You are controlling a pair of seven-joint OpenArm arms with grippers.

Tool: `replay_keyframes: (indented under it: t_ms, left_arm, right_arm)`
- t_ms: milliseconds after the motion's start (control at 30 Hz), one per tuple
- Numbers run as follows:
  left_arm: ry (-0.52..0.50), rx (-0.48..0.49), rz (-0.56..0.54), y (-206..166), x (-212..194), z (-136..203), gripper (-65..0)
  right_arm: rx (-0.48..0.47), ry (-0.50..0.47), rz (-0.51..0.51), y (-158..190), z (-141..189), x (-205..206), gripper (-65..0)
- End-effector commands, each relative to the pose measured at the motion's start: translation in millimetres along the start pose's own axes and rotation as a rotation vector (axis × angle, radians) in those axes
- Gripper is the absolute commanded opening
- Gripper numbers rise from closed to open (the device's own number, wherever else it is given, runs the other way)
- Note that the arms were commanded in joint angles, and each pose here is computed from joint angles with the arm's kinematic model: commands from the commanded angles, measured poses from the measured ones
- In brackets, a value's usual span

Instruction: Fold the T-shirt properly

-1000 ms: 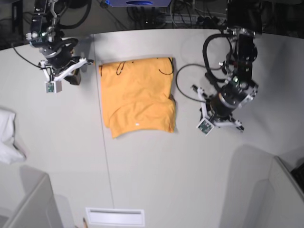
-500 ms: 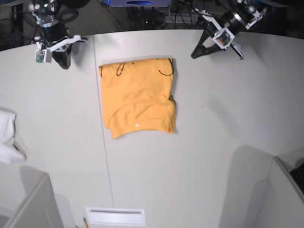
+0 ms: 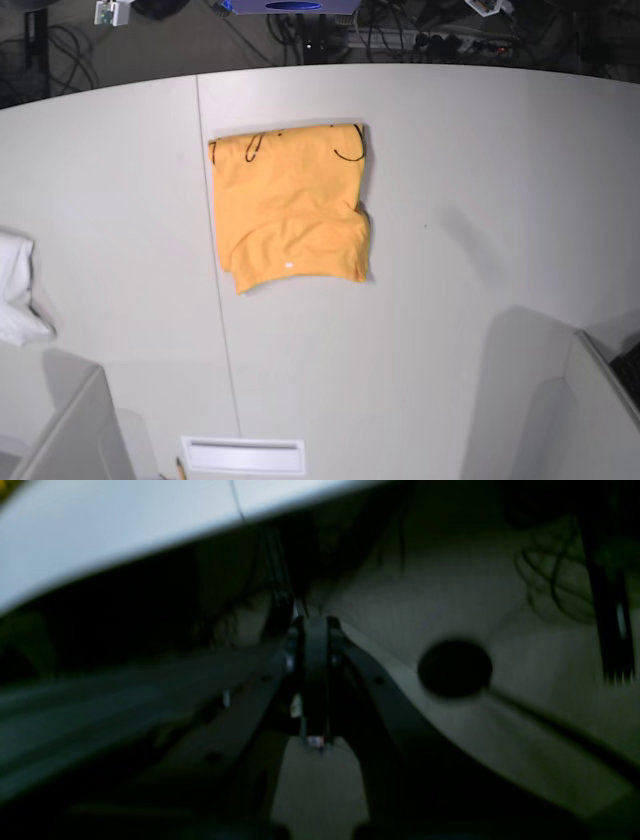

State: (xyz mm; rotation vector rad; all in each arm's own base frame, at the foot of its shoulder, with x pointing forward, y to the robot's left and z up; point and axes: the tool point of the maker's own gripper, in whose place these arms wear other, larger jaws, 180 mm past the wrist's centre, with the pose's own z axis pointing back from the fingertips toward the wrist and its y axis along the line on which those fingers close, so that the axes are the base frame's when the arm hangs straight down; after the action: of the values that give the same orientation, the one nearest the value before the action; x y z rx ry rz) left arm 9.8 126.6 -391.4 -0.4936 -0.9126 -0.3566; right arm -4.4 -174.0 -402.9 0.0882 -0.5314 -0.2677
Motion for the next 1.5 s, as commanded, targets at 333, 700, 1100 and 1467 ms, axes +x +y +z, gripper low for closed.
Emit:
replay_keyframes:
  t_ms: [333, 700, 1100, 1467]
  left_arm:
    - [0.407, 0.109, 0.339, -27.8, -199.7, -7.6, -65.0]
    - [0.681, 0.190, 0.351, -50.3, -260.0, -83.0, -65.0]
    - [0.582, 0.196, 0.320, -33.6, -235.8, -117.4, -65.0]
    - [0.613, 0.207, 0.307, -18.4, -237.5, -117.1, -65.0]
  right_arm:
    - [-0.011, 0.598, 0.053, -18.6, -98.8, -122.9, -65.0]
    - [0.122, 0.802, 0.707, -42.5, -151.3, -224.0, -65.0]
    - [0.221, 0.535, 0.804, -36.9, -179.4, -188.3, -65.0]
    - [0.206, 0.528, 0.815, -47.1, -181.8, -180.4, -65.0]
